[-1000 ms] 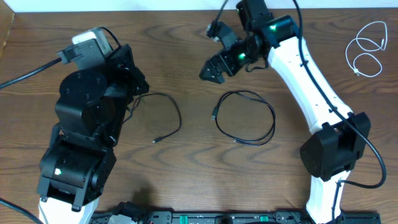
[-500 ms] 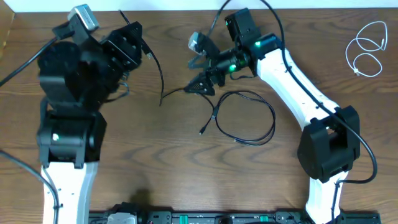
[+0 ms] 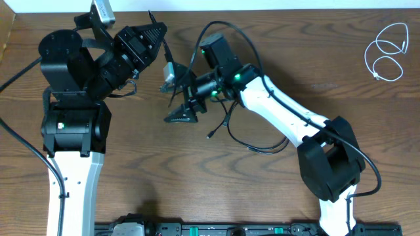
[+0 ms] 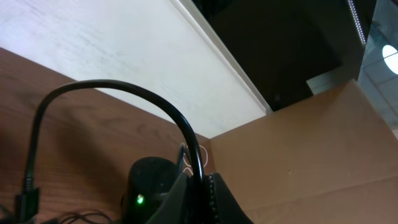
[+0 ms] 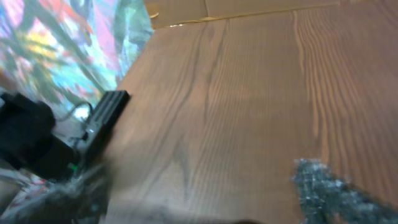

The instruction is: Untangle cables

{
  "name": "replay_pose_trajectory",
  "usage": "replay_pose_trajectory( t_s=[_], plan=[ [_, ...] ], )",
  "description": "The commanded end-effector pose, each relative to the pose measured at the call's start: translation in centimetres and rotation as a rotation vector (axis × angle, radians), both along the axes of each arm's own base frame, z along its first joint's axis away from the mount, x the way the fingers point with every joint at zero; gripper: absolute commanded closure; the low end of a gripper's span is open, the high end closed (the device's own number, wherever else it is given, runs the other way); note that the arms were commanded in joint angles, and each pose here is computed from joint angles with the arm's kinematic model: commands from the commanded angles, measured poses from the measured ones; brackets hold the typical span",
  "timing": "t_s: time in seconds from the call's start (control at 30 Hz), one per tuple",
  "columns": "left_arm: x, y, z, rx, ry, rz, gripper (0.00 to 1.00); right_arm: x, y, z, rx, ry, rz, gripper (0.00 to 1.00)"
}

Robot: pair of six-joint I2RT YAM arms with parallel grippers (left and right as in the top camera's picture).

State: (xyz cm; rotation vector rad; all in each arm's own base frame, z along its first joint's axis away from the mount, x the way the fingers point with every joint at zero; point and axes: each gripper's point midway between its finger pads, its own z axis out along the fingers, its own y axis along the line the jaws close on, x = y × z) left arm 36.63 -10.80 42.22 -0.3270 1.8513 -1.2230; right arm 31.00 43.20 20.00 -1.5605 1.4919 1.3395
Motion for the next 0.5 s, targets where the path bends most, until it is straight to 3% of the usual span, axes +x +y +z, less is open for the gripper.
replay_pose_trajectory(
  t_s=[0.0, 0.03, 0.07, 0.3, 0.47],
  plan=[
    [-0.5, -0.2, 1.0, -0.011, -0.022, -0.018, 0.93, 0.5, -0.3, 0.6, -0.021, 0.032, -0.049, 0.64],
    [-0.5, -0.2, 1.0, -0.011, -0.022, -0.018, 0.93, 0.9, -0.4, 0.5, -0.032, 0.056, -0.070, 0.90],
    [-0.5, -0.2, 1.0, -0.011, -0.022, -0.018, 0.93, 1.5, -0.6, 0.2, -0.056, 0.094, -0.113, 0.99],
    [-0.3, 0.1, 0.2, 0.014, -0.009, -0.006, 0.92, 3.3, -2.5, -0.6, -0.135, 0.303, -0.249, 0.99],
    [0.0, 1.6, -3.5, 0.055, 0.141, 0.098, 0.92, 5.8, -7.2, -4.3, -0.346, 0.473, -0.499, 0.99]
  ],
)
